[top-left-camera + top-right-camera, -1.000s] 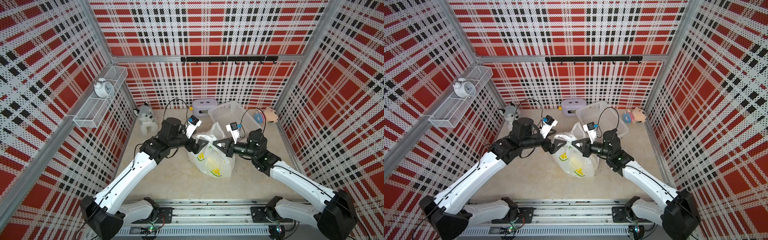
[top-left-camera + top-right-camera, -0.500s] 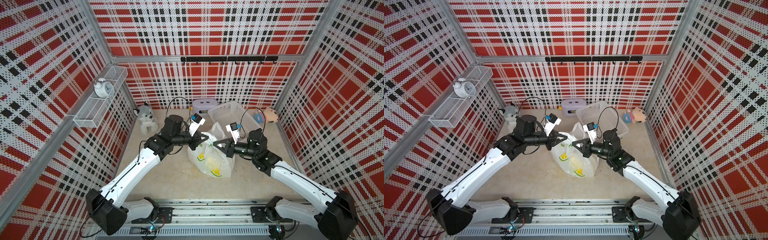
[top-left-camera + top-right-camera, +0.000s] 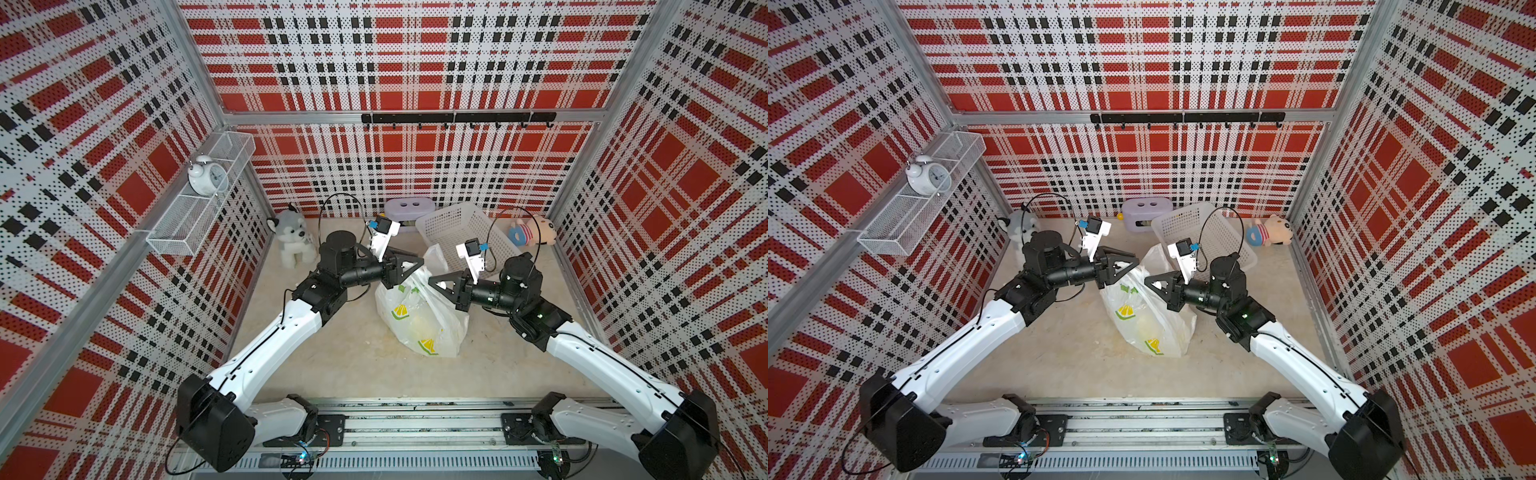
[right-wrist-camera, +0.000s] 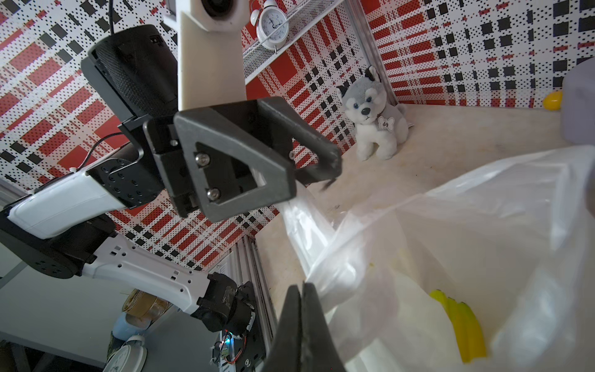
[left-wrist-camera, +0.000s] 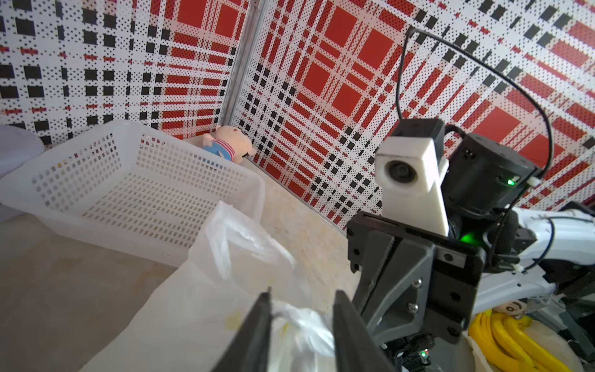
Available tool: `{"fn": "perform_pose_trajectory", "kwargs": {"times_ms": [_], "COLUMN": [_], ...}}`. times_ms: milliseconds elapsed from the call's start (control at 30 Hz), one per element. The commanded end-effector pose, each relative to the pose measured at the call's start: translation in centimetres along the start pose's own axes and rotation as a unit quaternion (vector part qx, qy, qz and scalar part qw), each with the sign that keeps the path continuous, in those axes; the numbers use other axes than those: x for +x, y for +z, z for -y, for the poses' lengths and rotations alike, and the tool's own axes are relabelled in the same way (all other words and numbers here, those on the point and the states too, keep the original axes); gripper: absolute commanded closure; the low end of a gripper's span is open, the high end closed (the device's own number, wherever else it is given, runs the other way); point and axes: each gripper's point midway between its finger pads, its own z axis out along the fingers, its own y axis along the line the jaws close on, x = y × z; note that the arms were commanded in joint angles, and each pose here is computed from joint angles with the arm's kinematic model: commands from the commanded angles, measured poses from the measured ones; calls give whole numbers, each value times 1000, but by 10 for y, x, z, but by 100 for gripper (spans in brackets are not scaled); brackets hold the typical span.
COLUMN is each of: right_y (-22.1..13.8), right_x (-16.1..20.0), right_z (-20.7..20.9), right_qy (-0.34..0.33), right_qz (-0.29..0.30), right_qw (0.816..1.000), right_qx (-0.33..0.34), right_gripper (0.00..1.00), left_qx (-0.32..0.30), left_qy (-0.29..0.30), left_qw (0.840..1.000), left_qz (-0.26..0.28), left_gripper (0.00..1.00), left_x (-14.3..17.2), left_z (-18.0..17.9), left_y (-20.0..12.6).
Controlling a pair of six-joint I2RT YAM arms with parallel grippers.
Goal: Place the banana into a plastic bag & tie a knot
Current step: Cross the plastic bag at the center of the board.
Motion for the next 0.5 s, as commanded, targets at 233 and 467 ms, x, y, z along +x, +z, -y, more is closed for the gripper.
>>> {"fn": "perform_pose_trajectory", "kwargs": {"times_ms": [233,467], "right_y": [11,15], "right_x": [5,10], "right_z": [-13,-25], "right_qy": [-16,-27], "right_qz": [-14,-17], "right_qw": [1000,999], "right_qx": [-19,-39], "right_gripper": [100,100], "left_qx": [-56,-79], "left_qy": [-55,-77], "left_qw": [997,994], "left_qz": [-12,-6], "left_gripper": [17,16], "left_x": [14,20], "left_z": [-17,-22], "left_y": [6,7]}}
